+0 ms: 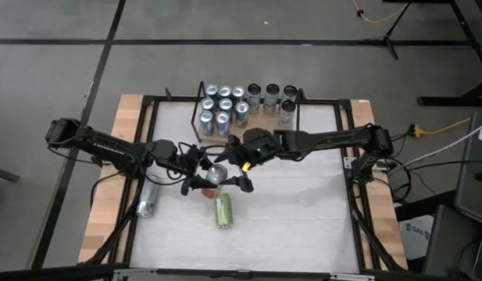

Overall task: Place canned beverage on shelf
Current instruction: Put the white pink soda can on the shelf

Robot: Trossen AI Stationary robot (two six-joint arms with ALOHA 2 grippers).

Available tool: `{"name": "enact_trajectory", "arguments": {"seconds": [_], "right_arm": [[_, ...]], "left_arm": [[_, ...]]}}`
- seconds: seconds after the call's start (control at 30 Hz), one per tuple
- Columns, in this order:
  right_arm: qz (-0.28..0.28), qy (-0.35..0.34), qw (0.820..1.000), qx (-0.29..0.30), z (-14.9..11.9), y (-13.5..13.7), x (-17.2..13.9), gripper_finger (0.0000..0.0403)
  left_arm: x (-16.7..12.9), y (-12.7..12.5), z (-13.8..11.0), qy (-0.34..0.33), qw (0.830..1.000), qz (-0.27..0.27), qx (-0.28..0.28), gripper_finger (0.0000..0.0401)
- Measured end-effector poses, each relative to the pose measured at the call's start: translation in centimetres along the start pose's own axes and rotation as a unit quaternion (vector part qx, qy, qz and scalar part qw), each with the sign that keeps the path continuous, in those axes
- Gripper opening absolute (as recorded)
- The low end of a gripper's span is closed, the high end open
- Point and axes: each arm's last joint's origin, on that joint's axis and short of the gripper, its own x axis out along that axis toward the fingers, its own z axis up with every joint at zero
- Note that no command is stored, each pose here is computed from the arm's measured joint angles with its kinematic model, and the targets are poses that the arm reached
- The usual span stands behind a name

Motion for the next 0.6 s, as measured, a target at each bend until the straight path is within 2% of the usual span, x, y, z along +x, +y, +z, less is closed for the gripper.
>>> {"name": "enact_trajectory", "arguments": {"seconds": [0.6], "right_arm": [[0.007,0.004,1.000,-0.001,-0.9,-0.3,1.7,0.0356]], "left_arm": [[0.0,0.0,-0.1,0.005,1.000,-0.005,0.000,0.0269]]}}
